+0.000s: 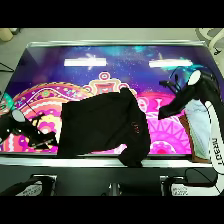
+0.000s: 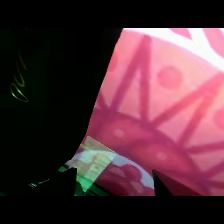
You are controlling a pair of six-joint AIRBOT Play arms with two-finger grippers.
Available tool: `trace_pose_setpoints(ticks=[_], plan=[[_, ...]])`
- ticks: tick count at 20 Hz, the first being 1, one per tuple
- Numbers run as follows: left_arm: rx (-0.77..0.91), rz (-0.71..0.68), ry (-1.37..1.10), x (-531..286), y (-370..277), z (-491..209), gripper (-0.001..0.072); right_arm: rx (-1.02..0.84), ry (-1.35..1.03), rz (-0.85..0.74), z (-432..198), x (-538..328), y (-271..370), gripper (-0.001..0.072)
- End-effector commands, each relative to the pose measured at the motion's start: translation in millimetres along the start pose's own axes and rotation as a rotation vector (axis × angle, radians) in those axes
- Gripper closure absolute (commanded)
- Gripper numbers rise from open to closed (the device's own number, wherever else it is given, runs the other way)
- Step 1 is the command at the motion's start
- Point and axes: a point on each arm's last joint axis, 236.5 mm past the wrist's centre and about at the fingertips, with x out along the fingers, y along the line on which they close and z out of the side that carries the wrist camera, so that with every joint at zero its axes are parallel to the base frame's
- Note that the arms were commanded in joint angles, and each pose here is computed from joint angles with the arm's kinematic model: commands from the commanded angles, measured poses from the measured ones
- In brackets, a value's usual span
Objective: Fold the shirts.
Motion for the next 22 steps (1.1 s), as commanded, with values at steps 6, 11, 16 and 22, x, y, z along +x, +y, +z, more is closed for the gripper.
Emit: trace_pose_setpoints(ticks=[6,11,16,22], plan=[[-0.036,-0.15,-0.091,27.0,-27.2,10.2,0.0208,-0.002,0.019,0.083,-63.9,49.0,36.3,0.0213],[0.022,-0.13,-0.075,37.6,-38.5,9.6,0.0457,0.022,-0.025,0.203,-70.1,87.5,66.3,0.0211],[0.059,-0.123,-0.103,34.5,-45.2,10.2,0.0684,-0.006,-0.031,0.052,-57.6,119.8,65.5,0.0206],[0.096,-0.132,-0.188,17.0,-51.0,13.3,0.0684,0.056,-0.067,0.038,-48.5,119.5,62.4,0.07]])
